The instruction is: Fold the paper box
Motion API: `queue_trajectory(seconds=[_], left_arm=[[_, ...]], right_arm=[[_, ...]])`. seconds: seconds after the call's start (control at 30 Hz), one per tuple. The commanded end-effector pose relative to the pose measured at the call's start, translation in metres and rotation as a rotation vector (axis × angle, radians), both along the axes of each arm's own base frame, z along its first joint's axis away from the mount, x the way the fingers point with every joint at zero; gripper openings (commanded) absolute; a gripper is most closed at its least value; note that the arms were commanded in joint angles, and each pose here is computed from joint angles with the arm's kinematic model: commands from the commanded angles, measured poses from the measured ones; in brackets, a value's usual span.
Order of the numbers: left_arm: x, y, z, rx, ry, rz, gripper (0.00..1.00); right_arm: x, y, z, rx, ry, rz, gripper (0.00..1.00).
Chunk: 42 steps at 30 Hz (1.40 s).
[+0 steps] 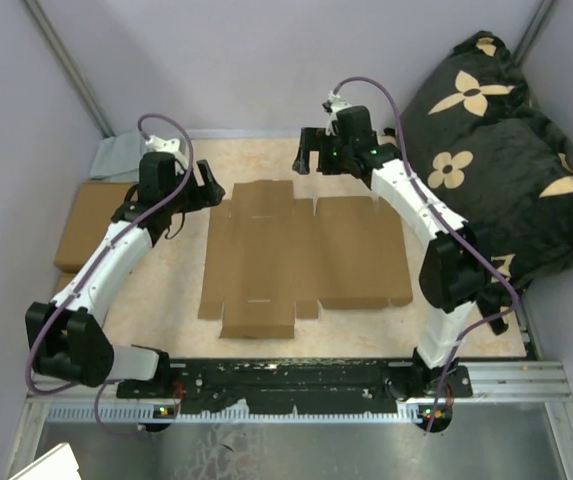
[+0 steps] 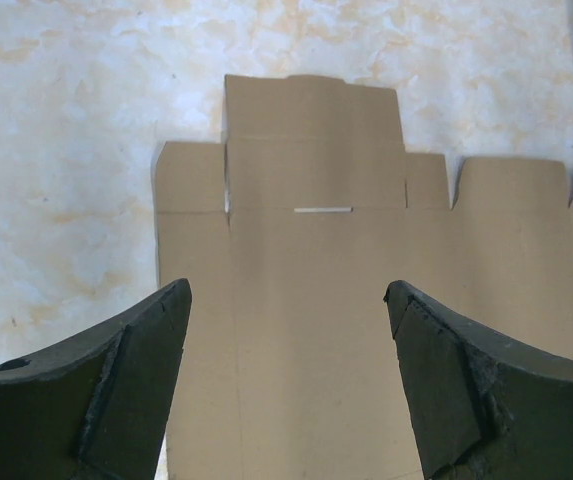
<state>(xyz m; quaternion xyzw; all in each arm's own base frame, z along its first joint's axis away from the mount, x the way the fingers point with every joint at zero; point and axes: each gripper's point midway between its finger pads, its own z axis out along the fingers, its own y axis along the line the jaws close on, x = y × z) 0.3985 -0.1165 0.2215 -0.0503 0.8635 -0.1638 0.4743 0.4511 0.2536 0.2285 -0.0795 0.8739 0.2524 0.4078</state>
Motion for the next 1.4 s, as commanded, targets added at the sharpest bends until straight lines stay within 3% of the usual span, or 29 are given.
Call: queue_trajectory(seconds=[0.0,0.3,0.43,0.53,0.8,1.37], left_arm=[[-0.003,0.01,0.011,0.018,-0.108,0.019,0.86],[-0.021,-0.004,-0.032,-0.059,-0.013,-0.032,0.8],[-0.03,-0.026,-0.057,-0.157,0.076,-0.092,0.76],[-0.035,-0.038,-0.084,-0.161,0.161,-0.118,0.75],[-0.039,-0.05,-0.128,-0.136,0.289,-0.137,0.74],[-0.056,-0.102,-0.185,-0.095,0.446,-0.208,0.71]], right_arm=[[0.021,0.011,0.029,-0.009,-0.074,0.049,0.99],[0.083,0.009,-0.019,-0.151,-0.003,0.002,0.98],[0.104,0.005,-0.052,-0.191,0.03,-0.017,0.97],[0.111,0.001,-0.081,-0.22,0.062,-0.006,0.97],[0.103,0.005,-0.14,-0.247,0.157,0.084,0.95],[0.045,0.02,-0.17,-0.186,0.317,0.242,0.8]])
